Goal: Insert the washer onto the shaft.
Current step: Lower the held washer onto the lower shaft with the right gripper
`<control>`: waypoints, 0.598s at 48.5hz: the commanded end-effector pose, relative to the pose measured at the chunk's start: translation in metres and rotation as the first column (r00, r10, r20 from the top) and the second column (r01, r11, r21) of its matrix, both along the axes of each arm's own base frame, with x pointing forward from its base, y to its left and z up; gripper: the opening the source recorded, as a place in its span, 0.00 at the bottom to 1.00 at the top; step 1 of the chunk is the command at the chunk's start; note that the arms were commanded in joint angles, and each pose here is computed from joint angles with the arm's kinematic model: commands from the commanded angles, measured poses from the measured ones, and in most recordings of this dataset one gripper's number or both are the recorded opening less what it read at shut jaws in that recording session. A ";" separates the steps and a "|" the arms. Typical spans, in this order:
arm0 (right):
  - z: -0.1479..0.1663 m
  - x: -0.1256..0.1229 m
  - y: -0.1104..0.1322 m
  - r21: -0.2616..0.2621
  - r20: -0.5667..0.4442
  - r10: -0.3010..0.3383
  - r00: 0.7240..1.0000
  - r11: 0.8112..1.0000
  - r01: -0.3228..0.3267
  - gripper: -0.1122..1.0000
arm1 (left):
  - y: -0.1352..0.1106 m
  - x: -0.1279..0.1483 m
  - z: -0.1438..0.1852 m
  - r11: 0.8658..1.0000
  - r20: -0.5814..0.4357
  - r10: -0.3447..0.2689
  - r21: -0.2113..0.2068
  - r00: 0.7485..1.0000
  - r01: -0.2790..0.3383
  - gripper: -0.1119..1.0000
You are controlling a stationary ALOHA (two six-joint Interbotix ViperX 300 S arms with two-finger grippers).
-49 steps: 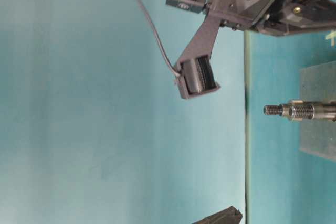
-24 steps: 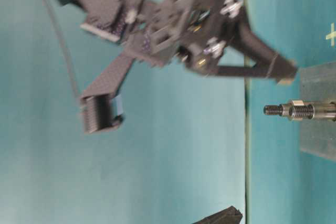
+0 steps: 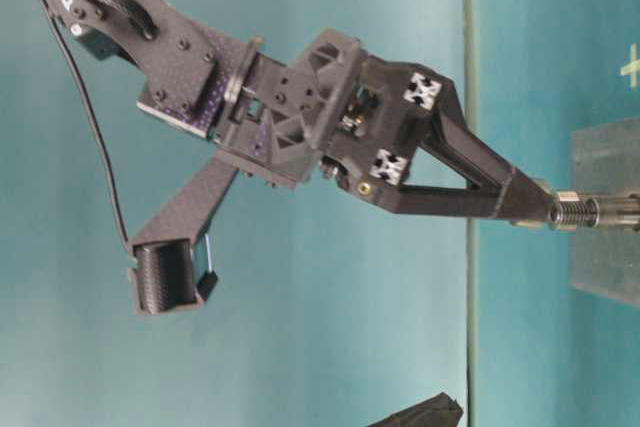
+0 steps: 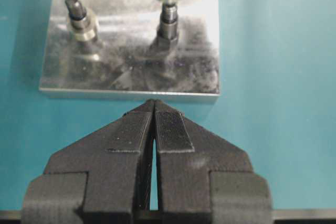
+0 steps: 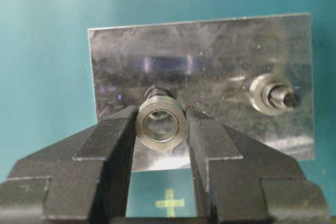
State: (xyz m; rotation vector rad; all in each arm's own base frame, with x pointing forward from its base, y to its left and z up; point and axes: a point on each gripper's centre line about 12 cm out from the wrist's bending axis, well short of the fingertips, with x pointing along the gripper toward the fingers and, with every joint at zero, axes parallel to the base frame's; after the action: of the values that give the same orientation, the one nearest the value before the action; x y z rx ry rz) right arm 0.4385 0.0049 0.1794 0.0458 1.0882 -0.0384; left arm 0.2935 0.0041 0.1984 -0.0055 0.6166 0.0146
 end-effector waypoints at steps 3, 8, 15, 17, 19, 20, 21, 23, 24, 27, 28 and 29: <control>0.011 0.007 0.002 -0.010 0.027 0.021 0.999 1.000 -0.021 0.38 | 0.000 0.005 0.009 1.000 0.031 -0.003 0.003 1.000 0.003 0.10; 0.006 0.009 0.002 -0.011 0.012 0.023 1.000 1.000 -0.022 0.38 | 0.000 0.005 0.009 1.000 0.032 -0.003 0.003 0.999 0.003 0.10; 0.001 0.012 0.002 -0.011 0.000 0.022 1.000 1.000 -0.022 0.38 | 0.000 0.004 0.008 1.000 0.029 -0.001 0.002 1.000 0.001 0.10; 0.001 0.012 0.002 -0.011 0.000 0.022 1.000 1.000 -0.022 0.38 | 0.000 0.005 0.009 1.000 0.032 -0.002 0.002 0.999 0.002 0.10; 0.001 0.013 0.002 -0.012 0.000 0.024 1.000 1.000 -0.024 0.38 | 0.000 0.004 0.008 1.000 0.029 -0.003 0.003 1.000 0.003 0.10; 0.001 0.013 0.002 -0.012 0.000 0.025 1.000 1.000 -0.025 0.38 | 0.000 0.004 0.008 1.000 0.029 -0.002 0.002 1.000 0.002 0.10; 0.000 0.013 0.002 -0.013 -0.003 0.026 1.000 1.000 -0.026 0.38 | 0.000 0.004 0.008 1.000 0.029 -0.002 0.002 1.000 0.002 0.10; 0.000 0.012 0.001 -0.015 -0.007 0.029 1.000 0.999 -0.029 0.38 | 0.000 0.004 0.008 1.000 0.029 -0.002 0.002 1.000 0.002 0.10; 0.000 0.012 0.002 -0.017 -0.011 0.034 0.999 0.999 -0.035 0.38 | 0.000 0.004 0.008 1.000 0.029 -0.002 0.002 1.000 0.002 0.10; -0.001 0.011 0.002 -0.018 -0.022 0.038 0.999 0.999 -0.038 0.38 | 0.000 0.004 0.008 1.000 0.029 -0.002 0.002 1.000 0.002 0.10; -0.001 0.011 0.002 -0.018 -0.025 0.039 0.999 0.999 -0.039 0.38 | 0.000 0.004 0.008 1.000 0.029 -0.003 0.003 1.000 0.003 0.10; -0.002 0.011 0.002 -0.018 -0.030 0.039 0.999 0.999 -0.039 0.38 | 0.000 0.004 0.009 1.000 0.031 -0.003 0.003 1.000 0.003 0.10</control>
State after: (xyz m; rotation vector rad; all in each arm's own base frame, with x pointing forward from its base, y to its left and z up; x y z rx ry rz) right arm 0.4454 0.0063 0.1634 0.0193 1.1453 -0.0236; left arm 0.2932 0.0041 0.1979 -0.0055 0.6182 0.0146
